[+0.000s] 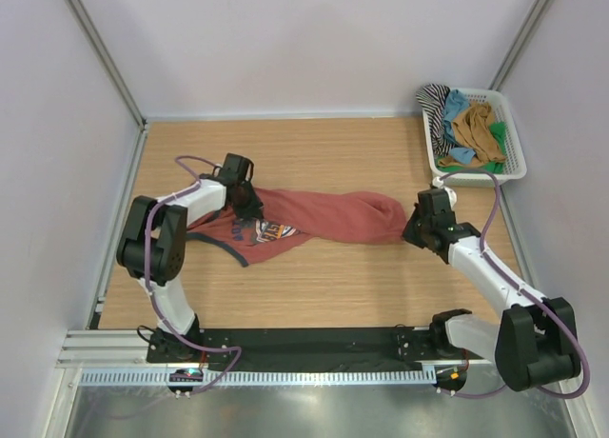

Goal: Fold and stack the tank tops
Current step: Flatten the tank top out

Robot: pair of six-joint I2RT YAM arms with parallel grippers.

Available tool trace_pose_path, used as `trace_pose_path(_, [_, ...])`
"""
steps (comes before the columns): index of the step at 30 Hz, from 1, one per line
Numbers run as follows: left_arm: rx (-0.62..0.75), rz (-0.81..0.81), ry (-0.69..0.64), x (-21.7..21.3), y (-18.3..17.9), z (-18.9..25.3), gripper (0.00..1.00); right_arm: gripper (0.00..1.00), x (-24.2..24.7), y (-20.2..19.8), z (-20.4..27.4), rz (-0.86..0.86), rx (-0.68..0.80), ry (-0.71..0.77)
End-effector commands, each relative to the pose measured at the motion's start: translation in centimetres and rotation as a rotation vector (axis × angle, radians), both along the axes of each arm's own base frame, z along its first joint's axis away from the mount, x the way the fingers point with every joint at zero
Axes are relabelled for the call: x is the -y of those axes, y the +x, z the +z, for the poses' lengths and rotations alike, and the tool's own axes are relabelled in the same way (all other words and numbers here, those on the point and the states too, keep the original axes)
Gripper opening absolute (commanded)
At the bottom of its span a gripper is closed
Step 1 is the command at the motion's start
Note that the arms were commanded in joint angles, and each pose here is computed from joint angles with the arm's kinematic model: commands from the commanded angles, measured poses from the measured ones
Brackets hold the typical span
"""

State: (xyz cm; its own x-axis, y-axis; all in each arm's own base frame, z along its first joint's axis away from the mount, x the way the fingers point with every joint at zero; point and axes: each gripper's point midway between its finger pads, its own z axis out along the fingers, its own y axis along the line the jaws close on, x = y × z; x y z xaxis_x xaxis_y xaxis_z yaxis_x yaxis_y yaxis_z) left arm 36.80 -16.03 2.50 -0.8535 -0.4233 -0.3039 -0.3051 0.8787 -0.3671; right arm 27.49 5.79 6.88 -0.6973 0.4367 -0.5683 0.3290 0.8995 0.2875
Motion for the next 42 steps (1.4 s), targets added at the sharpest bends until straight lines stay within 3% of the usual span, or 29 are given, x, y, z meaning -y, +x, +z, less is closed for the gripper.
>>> trace_pose_path(1, [0.079,-0.013,-0.021,0.3,0.8,3.1,0.00,0.01,0.2,1.4,3.2,-0.005,0.083,-0.005])
trace_pose_path(14, [0.247,-0.011,-0.144,-1.3,1.7,15.7,0.00,0.01,0.0,6.2,13.4,0.009,0.228,-0.011])
trace_pose_path(22, [0.413,0.013,-0.208,-4.5,0.9,26.3,0.00,0.01,-1.4,8.8,25.2,0.080,0.445,0.036])
trace_pose_path(28, [0.679,-0.005,-0.213,-5.5,-4.4,36.3,0.00,0.01,-3.8,3.1,35.5,0.276,0.732,0.133])
trace_pose_path(33, [1.025,0.027,-0.182,-7.7,-12.9,44.9,0.00,0.01,-4.2,-5.4,42.3,0.387,0.990,0.179])
trace_pose_path(36, [1.203,0.056,-0.162,-9.2,-18.1,48.0,0.00,0.01,-4.3,-8.4,43.5,0.424,1.064,0.189])
trace_pose_path(39, [1.319,0.129,-0.134,-10.8,-20.6,49.6,0.00,0.01,-3.5,-10.5,44.4,0.400,1.139,0.173])
trace_pose_path(42, [1.304,0.149,-0.123,-11.0,-19.1,49.4,0.00,0.01,-2.8,-10.1,44.5,0.363,1.145,0.152])
